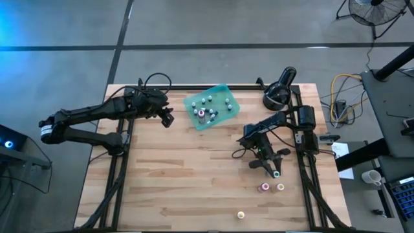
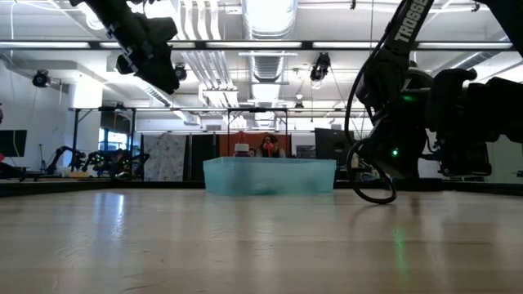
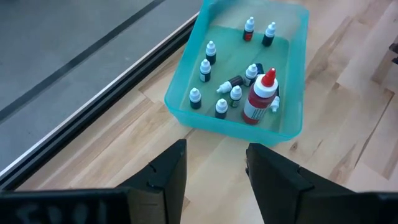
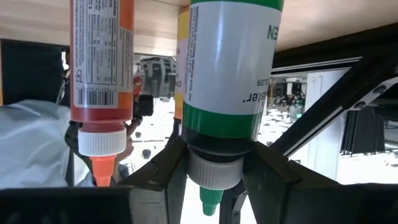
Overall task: Pick & Place food coloring
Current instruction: Put the black small food coloring into the green bin
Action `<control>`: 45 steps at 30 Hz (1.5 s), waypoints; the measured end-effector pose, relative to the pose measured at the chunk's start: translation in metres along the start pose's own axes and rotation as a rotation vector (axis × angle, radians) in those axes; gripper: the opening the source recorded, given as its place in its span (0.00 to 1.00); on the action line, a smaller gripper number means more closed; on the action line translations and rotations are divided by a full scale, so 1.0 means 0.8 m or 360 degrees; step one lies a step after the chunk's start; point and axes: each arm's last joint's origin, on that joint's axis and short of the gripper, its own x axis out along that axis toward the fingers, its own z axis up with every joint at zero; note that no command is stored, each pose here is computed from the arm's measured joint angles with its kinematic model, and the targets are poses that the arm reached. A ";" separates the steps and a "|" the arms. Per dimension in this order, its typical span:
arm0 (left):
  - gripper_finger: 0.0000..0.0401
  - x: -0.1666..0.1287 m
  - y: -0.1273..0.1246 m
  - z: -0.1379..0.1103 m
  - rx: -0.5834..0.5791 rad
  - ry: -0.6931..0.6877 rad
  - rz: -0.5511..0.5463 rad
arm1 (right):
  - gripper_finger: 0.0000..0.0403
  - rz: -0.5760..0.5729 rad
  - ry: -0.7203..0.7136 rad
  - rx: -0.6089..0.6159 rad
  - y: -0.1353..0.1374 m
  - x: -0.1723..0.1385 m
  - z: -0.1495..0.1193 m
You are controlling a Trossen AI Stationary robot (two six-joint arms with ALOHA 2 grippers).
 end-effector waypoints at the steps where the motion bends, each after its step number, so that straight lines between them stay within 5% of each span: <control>1: 0.35 0.000 0.000 0.000 0.0000 0.0000 0.0000 | 0.32 0.0004 0.0001 -0.0003 0.000 0.000 0.000; 14: 0.35 0.006 0.000 -0.008 0.0009 0.0031 0.0008 | 0.48 -0.0093 -0.0093 -0.0078 0.008 -0.006 -0.002; 21: 0.35 0.017 0.000 -0.023 0.0013 0.0093 -0.0006 | 0.51 -0.0401 -0.0347 -0.0114 0.010 -0.014 -0.001; 36: 0.35 0.018 -0.003 -0.017 0.0034 -0.0010 -0.0047 | 0.53 -0.0437 -0.0576 -0.0190 0.044 -0.038 -0.015; 45: 0.35 0.019 -0.003 -0.017 0.0071 -0.0009 -0.0047 | 0.54 -0.0658 -0.1062 -0.0065 0.046 -0.058 -0.047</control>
